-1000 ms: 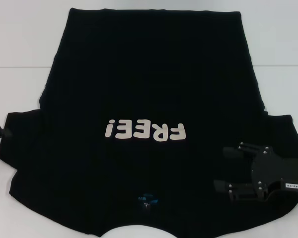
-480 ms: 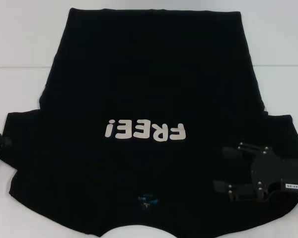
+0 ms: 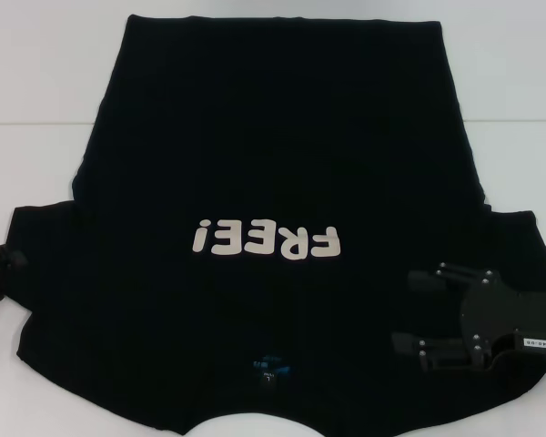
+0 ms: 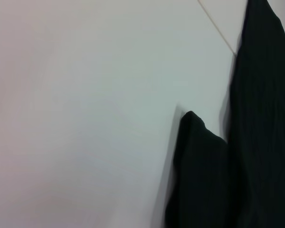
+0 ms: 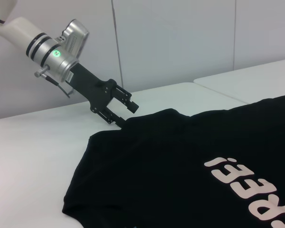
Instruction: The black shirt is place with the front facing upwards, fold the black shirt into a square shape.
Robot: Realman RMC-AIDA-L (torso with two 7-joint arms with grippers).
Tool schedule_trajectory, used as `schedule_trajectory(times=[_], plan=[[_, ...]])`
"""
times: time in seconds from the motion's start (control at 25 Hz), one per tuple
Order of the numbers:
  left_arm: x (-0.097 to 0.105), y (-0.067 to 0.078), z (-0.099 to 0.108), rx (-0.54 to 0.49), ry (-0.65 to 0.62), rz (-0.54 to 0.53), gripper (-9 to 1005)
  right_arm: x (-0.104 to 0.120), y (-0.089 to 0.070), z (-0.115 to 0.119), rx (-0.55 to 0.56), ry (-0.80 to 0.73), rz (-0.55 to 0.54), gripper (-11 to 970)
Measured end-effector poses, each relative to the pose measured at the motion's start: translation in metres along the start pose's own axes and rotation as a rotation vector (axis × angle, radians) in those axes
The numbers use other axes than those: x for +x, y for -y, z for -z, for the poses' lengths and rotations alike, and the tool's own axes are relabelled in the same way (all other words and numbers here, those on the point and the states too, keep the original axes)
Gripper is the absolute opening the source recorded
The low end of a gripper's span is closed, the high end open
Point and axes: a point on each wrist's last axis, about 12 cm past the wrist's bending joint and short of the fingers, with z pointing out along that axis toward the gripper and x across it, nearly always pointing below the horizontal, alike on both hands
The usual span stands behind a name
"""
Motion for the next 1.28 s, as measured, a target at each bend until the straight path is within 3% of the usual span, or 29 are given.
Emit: schedule_trajectory(times=[0.52,0.92,1.28], plan=[[0.001,0.014,-0.016,0.015,-0.008,-0.029,706,0.000,0.000,0.000,0.000,0.000,-0.001,940],[-0.005,0.023,-0.020,-0.023,-0.014,-0.139,630,0.002,-0.001,0.001,0.002,0.004,-0.006,941],[-0.006,0.021,-0.020,-0.045,-0.002,-0.139,301,0.001,-0.001,0.001,0.002,0.006,-0.007,941]])
